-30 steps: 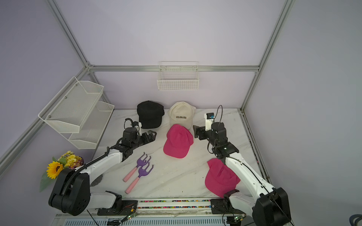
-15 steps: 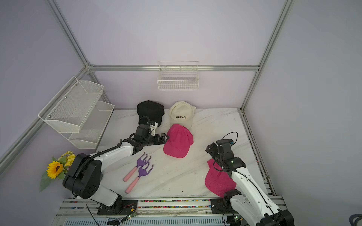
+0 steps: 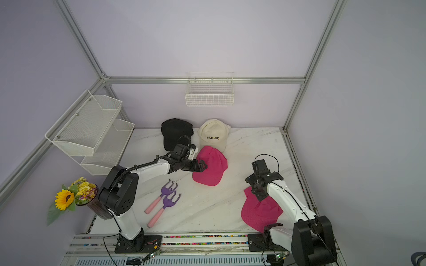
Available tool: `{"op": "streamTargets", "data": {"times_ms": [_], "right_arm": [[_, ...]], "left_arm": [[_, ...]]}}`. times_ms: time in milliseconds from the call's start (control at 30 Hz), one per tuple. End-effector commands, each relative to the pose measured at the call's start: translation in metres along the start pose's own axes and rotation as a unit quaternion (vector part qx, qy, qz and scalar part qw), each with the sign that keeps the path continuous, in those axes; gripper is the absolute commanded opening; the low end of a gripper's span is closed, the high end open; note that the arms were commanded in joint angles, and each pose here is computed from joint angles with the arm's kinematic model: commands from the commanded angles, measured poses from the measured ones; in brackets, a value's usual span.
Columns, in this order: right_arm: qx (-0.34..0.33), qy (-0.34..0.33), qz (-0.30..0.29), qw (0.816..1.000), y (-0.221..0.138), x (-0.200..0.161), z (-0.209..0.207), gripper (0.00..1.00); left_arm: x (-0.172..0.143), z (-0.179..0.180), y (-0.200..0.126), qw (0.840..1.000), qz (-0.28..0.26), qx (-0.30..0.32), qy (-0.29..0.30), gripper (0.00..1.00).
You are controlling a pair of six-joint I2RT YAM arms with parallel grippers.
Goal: Stack the baseball caps by color
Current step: Pick up the baseball cap from the center of the board.
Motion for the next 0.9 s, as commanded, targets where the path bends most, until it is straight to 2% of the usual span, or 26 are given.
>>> {"op": "streamTargets", "data": {"times_ms": [0,67,133,233,367,467,533,600,667,767,800,867], "right_arm": [[-0.086,-0.006,-0.020,0.996,-0.005,0.010,-0.011,0.85],[-0.134,-0.008,0.000,0.991,-0.002,0.005,-0.022,0.85],[-0.138,-0.001,0.012,0.990,-0.002,0.002,-0.022,0.85],[-0.133,0.016,0.025,0.991,0.002,0.001,-0.017,0.84],[-0.118,0.043,0.080,0.989,0.022,-0.016,-0.017,0.83],[-0.079,0.058,0.091,0.991,0.041,-0.022,-0.013,0.76],[-0.080,0.054,0.083,0.992,0.054,-0.021,-0.012,0.71],[-0.076,0.041,0.078,0.993,0.062,-0.018,-0.008,0.59],[-0.054,0.025,0.072,0.996,0.069,-0.015,0.001,0.35],[-0.026,0.013,0.043,0.999,0.070,-0.002,0.020,0.07],[-0.017,0.010,0.035,0.999,0.069,0.002,0.027,0.00],[0.024,-0.002,0.021,0.999,0.062,0.010,0.049,0.00]], "left_arm": [[0.013,-0.013,-0.011,0.999,-0.017,-0.018,0.037,1.00],[0.012,-0.014,-0.012,0.999,-0.011,-0.023,0.041,1.00],[0.013,-0.016,-0.014,0.999,-0.013,-0.027,0.043,1.00],[0.014,-0.016,-0.017,0.998,-0.015,-0.022,0.049,1.00],[0.013,-0.011,-0.017,0.999,-0.011,0.001,0.053,1.00],[0.013,-0.010,-0.016,0.999,-0.012,0.001,0.053,1.00],[0.011,-0.009,-0.013,0.999,-0.006,-0.003,0.054,1.00],[0.008,-0.009,-0.009,0.999,0.002,-0.006,0.052,1.00],[0.007,-0.009,-0.006,0.998,0.007,-0.016,0.053,1.00],[0.003,-0.012,0.001,0.998,0.020,-0.036,0.048,1.00],[0.001,-0.012,0.003,0.998,0.024,-0.040,0.043,1.00],[-0.007,-0.010,0.009,0.998,0.038,-0.043,0.030,1.00]]}}
Point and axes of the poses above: each gripper's point midway between its finger pads, its own y axis out along the fingers, its own z axis along the line the jaws close on, x = y × z, the point moved 6 cm from there along -y, back along the fingers, and after that the axes turned 5 degrees about -y, right-handed, at the moved point
